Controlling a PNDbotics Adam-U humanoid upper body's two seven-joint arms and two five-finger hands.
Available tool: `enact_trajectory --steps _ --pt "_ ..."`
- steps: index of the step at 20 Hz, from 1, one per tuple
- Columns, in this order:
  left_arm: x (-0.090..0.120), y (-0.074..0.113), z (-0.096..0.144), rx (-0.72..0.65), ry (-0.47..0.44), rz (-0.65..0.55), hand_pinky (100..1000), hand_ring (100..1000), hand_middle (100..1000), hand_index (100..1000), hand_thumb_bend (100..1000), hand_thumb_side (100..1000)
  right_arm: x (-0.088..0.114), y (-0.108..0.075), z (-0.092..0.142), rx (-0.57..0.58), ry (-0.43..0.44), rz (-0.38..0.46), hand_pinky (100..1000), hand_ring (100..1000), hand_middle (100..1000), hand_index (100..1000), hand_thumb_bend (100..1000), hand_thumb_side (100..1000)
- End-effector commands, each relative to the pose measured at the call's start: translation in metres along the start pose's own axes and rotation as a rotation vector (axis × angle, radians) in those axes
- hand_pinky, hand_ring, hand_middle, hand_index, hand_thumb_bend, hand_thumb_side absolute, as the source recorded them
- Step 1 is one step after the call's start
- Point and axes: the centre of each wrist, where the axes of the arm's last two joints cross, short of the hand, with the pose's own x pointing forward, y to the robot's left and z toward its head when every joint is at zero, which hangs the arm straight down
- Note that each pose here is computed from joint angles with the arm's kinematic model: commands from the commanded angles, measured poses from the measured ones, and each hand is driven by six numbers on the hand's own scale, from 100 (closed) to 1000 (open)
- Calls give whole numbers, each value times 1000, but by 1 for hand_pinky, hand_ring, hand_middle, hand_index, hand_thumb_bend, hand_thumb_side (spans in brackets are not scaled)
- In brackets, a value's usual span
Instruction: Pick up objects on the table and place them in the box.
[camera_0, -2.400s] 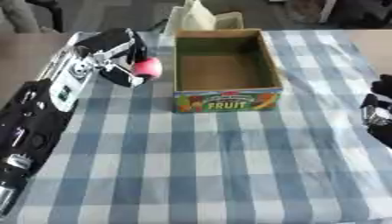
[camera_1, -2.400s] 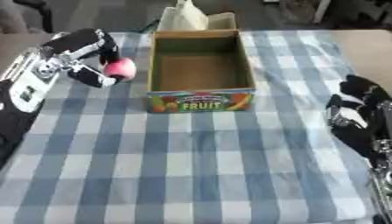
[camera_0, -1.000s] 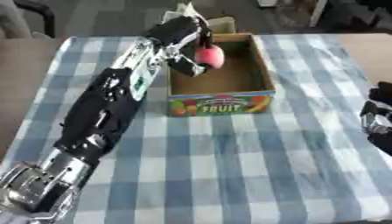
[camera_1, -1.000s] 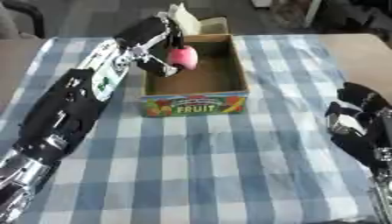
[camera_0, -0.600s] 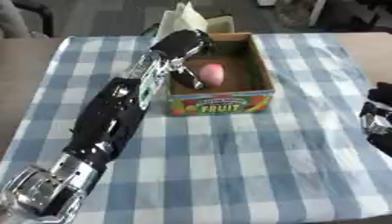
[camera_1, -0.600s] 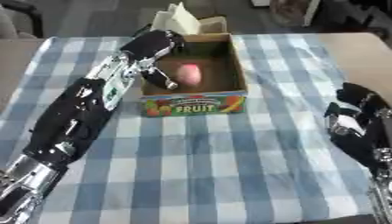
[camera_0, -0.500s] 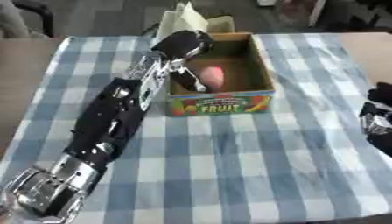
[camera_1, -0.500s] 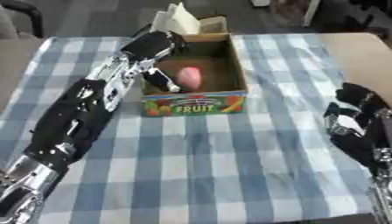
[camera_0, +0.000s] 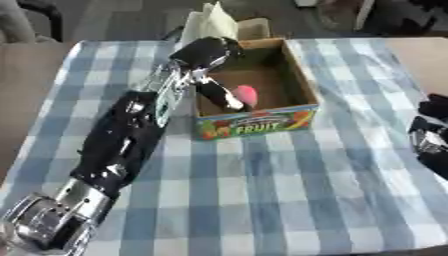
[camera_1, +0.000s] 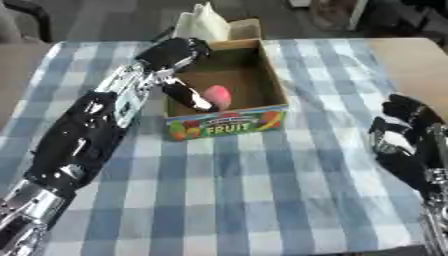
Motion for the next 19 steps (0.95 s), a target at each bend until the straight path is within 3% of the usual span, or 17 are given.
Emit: enact_trajectory --steps 1,5,11,15,19 --pt "-8 23 4 49 7 -13 720 680 712 813 833 598 5 -5 -3 -14 -19 8 735 819 728 828 100 100" --pt "-27 40 27 148 39 -2 717 668 695 777 788 572 4 -8 -2 -27 -14 13 734 819 727 827 100 100" --pt "-39 47 58 319 132 92 691 613 621 674 609 469 3 -9 -1 -40 -10 14 734 819 727 825 100 100" --pt "-41 44 76 382 193 159 686 601 603 654 429 426 3 -11 -1 -47 -9 18 734 819 727 825 100 100" --pt "-38 33 92 410 251 250 687 599 597 643 310 419 3 -12 -1 -51 -10 19 734 819 727 826 100 100"
